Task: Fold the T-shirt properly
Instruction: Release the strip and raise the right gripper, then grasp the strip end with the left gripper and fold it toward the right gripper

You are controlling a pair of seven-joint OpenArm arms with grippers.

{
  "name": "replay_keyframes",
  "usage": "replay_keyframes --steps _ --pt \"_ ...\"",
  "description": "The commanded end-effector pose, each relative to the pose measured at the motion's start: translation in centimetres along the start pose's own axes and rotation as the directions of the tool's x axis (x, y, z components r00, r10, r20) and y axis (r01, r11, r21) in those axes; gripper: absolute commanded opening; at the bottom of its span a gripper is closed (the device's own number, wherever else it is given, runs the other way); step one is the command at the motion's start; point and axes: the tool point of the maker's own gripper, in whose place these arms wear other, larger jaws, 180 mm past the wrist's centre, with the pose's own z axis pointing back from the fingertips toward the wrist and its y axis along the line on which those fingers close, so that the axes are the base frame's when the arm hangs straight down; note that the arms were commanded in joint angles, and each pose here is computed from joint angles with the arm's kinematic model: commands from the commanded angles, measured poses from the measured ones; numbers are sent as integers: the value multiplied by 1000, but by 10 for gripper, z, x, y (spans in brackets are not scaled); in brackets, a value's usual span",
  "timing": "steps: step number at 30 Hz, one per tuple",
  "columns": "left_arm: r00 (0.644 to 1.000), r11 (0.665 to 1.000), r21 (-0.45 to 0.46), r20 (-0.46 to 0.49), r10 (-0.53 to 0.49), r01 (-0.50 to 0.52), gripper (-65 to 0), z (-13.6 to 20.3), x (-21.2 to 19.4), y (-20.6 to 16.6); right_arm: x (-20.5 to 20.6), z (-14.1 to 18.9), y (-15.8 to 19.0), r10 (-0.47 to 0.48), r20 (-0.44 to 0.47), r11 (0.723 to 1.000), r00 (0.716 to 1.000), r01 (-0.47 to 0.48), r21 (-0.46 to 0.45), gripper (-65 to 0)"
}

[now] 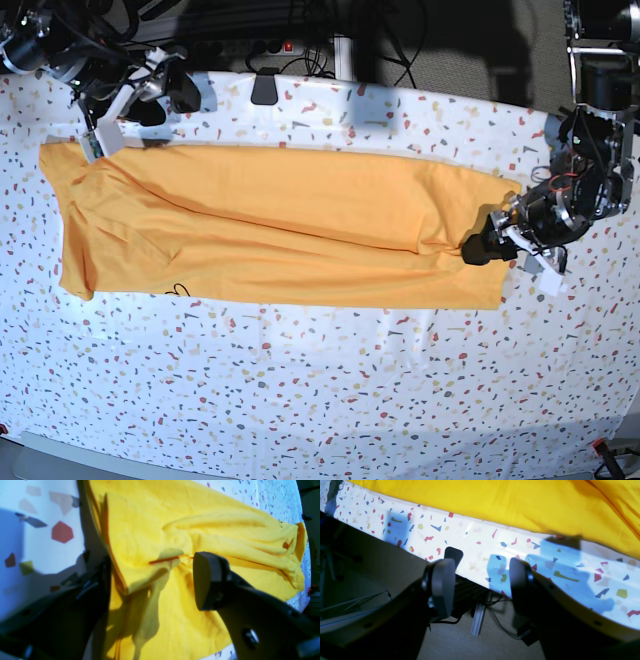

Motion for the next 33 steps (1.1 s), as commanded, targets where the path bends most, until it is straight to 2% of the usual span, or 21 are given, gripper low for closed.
replay_keyframes --steps 1,3,6,7,13,18,25,28,33 --pt "998 1000 20 -59 -15 16 -267 1 -9 4 9 4 2 20 35 1000 999 -21 6 -310" --pt "999 1000 20 -52 -15 16 -365 1 -8 3 9 4 2 20 35 1000 999 -20 7 -310" --pt "1000 1000 19 -22 -16 17 -608 0 -1 3 9 4 2 20 35 1000 999 -20 7 -310" --pt "1000 1000 18 -12 -18 18 -650 0 1 3 10 4 2 20 35 1000 999 -20 7 -310" --pt "999 999 9 12 -44 44 -650 0 19 -4 9 4 2 20 35 1000 999 -20 7 -310" --pt "990 990 -25 -1 -140 140 -650 4 35 -29 10 4 2 20 36 1000 999 -20 7 -310" --pt "961 950 -151 72 -267 275 -650 -3 53 -109 10 4 3 18 41 1000 999 -18 12 -310" --pt "951 932 -199 115 -285 303 -650 -12 47 -146 10 4 3 18 40 1000 999 -18 12 -310" --pt "956 930 -230 128 -262 286 -650 -38 28 -186 10 4 3 18 41 1000 999 -18 12 -310"
